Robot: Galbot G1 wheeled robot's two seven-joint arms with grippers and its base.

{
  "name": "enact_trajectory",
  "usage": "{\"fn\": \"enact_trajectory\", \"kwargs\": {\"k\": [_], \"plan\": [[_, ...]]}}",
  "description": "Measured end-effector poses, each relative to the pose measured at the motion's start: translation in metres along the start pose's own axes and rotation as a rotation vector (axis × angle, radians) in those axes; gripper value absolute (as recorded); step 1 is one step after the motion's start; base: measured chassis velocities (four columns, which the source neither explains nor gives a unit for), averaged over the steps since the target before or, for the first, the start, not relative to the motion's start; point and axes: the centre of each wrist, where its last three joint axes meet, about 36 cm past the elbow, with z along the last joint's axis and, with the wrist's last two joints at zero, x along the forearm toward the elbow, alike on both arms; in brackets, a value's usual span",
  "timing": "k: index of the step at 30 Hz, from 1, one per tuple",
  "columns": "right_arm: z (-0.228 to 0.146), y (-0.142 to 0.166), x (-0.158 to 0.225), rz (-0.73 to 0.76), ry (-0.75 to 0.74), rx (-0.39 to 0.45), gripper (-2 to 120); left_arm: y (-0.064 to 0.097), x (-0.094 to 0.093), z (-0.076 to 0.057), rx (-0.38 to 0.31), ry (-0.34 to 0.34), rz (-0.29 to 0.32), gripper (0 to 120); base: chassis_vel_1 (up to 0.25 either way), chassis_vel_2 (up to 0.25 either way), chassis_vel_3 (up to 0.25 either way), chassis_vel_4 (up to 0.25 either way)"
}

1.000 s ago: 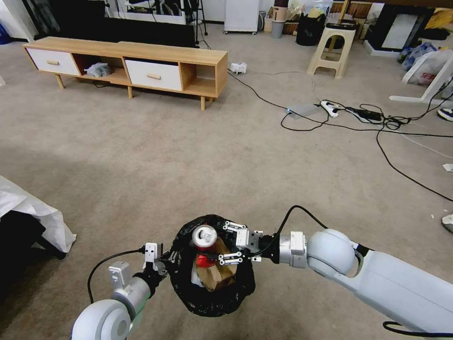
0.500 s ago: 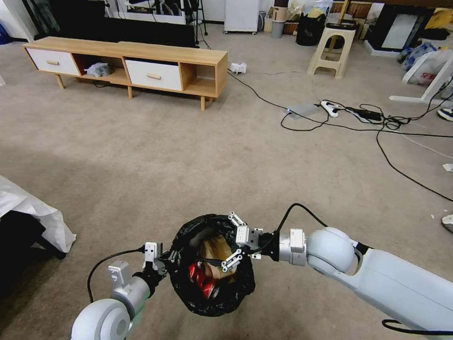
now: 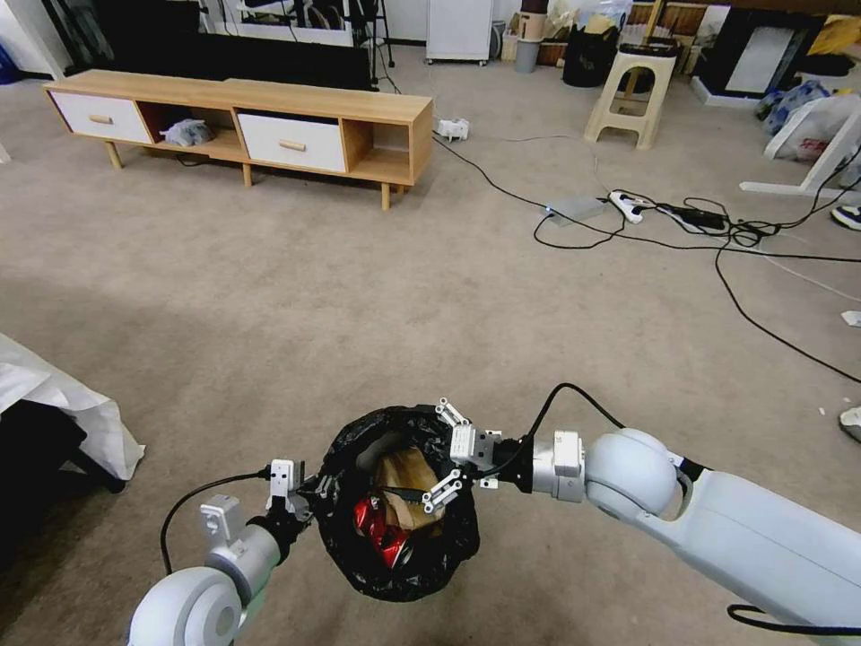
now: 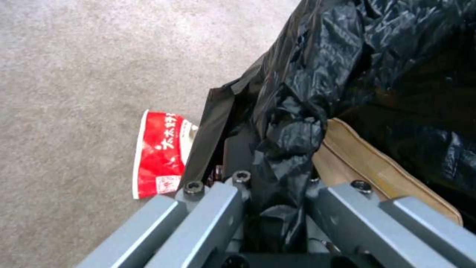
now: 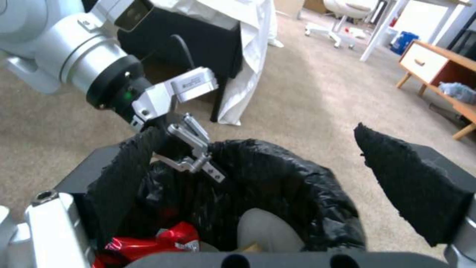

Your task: Pick up the trash bin, then pick up the garbage from the floor and place it into the trash bin.

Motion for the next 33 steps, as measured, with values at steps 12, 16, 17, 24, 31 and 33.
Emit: {"fn": "enact_trajectory", "kwargs": {"k": [12, 16, 17, 24, 31, 33], "plan": [[-0.013, -0.012, 0.013, 0.083, -0.03, 0.012, 100, 0.012, 0.017, 0.002, 0.005, -0.031, -0.086, 1, 0.0, 0.0, 0.0, 0.0], [-0.012, -0.015, 0.016, 0.11, -0.032, 0.011, 100, 0.014, 0.021, 0.004, 0.003, -0.04, -0.112, 1, 0.0, 0.0, 0.0, 0.0], [-0.011, -0.016, 0.018, 0.123, -0.033, 0.01, 100, 0.016, 0.023, 0.005, -0.001, -0.048, -0.131, 1, 0.0, 0.0, 0.0, 0.0], [-0.004, -0.018, 0.023, 0.159, -0.031, 0.0, 100, 0.026, 0.035, 0.009, -0.001, -0.074, -0.205, 1, 0.0, 0.0, 0.0, 0.0], [0.0, -0.021, 0.023, 0.211, -0.048, -0.013, 100, 0.034, 0.049, 0.008, 0.024, -0.115, -0.309, 1, 0.0, 0.0, 0.0, 0.0], [0.002, -0.02, 0.023, 0.221, -0.051, -0.02, 100, 0.036, 0.053, 0.008, 0.033, -0.127, -0.328, 1, 0.0, 0.0, 0.0, 0.0]]}}
